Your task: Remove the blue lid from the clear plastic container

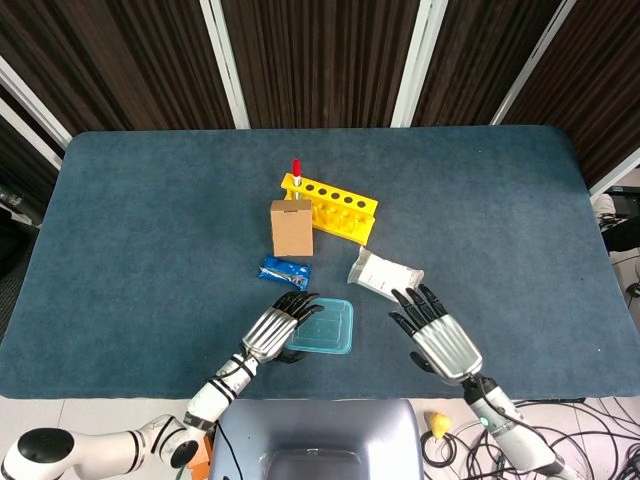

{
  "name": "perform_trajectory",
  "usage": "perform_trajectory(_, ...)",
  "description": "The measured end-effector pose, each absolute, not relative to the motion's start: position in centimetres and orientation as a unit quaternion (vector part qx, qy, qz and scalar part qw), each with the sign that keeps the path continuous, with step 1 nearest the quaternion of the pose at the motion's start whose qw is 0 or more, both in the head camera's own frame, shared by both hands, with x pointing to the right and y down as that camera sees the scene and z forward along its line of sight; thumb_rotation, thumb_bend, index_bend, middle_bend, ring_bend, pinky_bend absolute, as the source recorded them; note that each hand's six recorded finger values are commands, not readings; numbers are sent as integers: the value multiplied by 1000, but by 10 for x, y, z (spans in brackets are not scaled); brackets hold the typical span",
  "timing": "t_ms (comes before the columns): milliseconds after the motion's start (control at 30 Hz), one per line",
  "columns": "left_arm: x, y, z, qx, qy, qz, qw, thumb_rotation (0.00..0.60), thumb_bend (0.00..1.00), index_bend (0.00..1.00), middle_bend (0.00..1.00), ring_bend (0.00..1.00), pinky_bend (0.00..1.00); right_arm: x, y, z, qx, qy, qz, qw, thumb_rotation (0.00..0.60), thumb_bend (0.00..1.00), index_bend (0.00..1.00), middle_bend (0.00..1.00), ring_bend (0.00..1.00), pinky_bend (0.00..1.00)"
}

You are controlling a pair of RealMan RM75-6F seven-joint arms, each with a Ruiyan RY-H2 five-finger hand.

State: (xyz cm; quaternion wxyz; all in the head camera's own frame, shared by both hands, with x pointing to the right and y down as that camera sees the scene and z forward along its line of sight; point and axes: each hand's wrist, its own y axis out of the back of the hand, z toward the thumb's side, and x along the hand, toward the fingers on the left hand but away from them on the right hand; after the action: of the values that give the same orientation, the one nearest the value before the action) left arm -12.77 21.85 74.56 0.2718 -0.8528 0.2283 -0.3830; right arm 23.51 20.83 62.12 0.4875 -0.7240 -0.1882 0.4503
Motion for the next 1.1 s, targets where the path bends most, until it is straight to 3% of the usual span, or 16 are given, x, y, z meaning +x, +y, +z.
perform_trajectory(467,-130,222,749,-849,226,-388,279,600,292,545,428,198,231,143,225,659,-758,-202,385,487,600,176,433,0,0,0)
perform_trajectory(1100,-133,224,750,-848,220,-391,283,600,292,557,443,210,240,138,220,672,-750,-210,399,483,600,176,540,4,0,0)
